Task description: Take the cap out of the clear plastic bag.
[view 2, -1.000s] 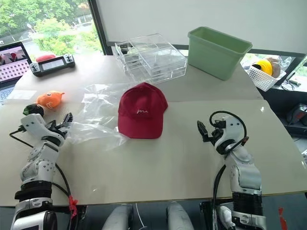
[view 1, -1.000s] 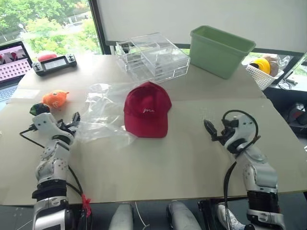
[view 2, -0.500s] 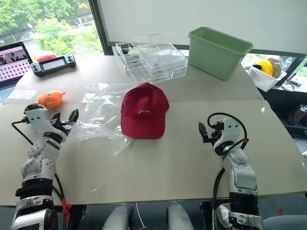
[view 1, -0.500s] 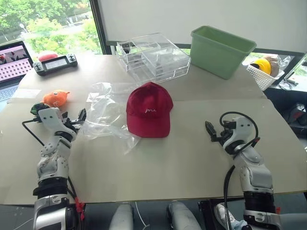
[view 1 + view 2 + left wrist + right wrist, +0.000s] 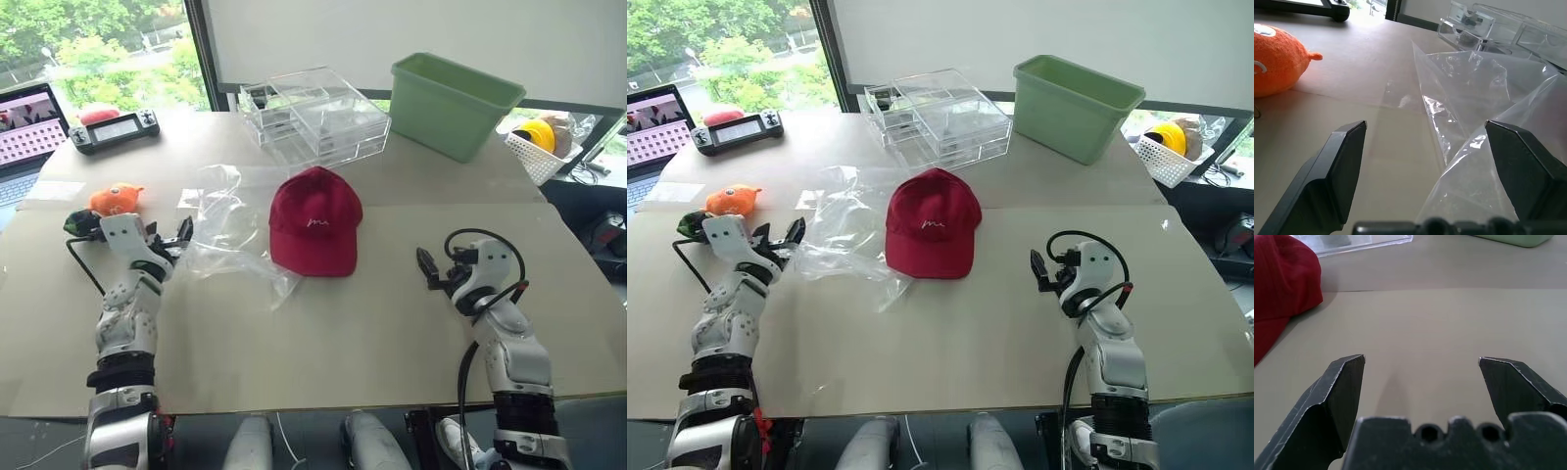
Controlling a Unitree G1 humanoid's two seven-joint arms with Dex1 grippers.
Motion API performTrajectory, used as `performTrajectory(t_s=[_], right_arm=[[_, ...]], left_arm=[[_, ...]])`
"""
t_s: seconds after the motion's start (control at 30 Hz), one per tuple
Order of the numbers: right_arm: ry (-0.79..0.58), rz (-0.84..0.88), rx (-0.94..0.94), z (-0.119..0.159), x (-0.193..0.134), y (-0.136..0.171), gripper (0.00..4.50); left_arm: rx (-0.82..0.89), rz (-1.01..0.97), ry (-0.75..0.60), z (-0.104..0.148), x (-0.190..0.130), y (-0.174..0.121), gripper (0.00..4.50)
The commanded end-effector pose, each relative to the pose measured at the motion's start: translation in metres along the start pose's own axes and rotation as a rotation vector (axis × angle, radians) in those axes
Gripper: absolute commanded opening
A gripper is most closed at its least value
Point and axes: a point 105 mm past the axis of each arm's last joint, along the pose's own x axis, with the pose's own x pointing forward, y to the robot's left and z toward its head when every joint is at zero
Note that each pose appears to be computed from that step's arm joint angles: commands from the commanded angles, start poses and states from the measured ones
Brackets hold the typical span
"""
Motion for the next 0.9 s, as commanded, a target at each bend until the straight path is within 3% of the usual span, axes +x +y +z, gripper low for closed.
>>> performTrajectory(t_s=[0.03,0.9], right_arm=[[-0.057,0.001,-0.024,0.014,-0.001,0.001,4.5],[-0.051,0.0,-0.026,0.013,-0.001,0.0,4.5]], left_arm=[[-0.002,-0.03,-0.049,0.012,0.004,-0.007,4.49],[-0.011,-0.059,-0.073,0.011,0.01,-0.022,4.49]])
